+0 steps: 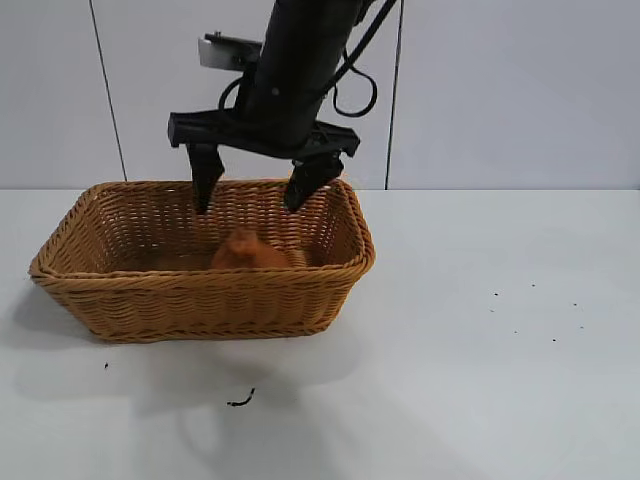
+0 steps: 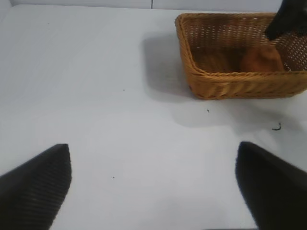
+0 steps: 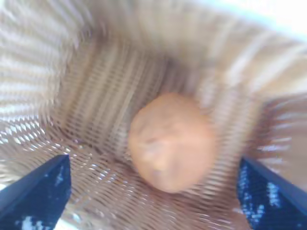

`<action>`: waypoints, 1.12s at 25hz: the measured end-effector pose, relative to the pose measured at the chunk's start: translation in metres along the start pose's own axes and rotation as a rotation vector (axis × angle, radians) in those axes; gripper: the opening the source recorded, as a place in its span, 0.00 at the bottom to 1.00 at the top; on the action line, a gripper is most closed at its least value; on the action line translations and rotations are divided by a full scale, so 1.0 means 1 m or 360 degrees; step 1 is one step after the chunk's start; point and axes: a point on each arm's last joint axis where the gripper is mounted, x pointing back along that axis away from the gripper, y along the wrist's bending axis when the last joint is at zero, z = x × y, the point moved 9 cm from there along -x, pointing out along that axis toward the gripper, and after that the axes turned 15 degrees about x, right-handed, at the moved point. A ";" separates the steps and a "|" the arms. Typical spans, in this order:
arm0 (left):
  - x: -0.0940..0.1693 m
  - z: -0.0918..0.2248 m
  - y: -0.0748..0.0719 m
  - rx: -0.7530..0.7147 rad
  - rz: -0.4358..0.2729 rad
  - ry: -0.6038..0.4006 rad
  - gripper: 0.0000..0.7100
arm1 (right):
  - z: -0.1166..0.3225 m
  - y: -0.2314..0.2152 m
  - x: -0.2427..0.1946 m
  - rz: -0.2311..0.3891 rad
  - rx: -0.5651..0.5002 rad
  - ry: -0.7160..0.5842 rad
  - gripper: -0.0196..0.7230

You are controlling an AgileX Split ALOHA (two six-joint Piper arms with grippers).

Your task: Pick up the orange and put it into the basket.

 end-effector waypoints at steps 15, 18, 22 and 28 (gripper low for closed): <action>0.000 0.000 0.000 0.0000 -0.0001 0.0003 0.94 | 0.111 -0.210 0.022 0.0281 -0.0656 0.0360 0.90; 0.000 0.000 0.000 0.0000 0.0000 0.0001 0.94 | 0.130 -0.232 0.029 0.0304 -0.0712 0.0392 0.90; 0.000 0.000 0.000 0.0000 0.0000 0.0001 0.94 | 0.137 -0.242 0.032 0.0295 -0.0737 0.0388 0.90; 0.000 0.000 0.000 0.0000 0.0000 0.0001 0.94 | 0.159 -0.218 0.052 0.0241 -0.0705 0.0456 0.90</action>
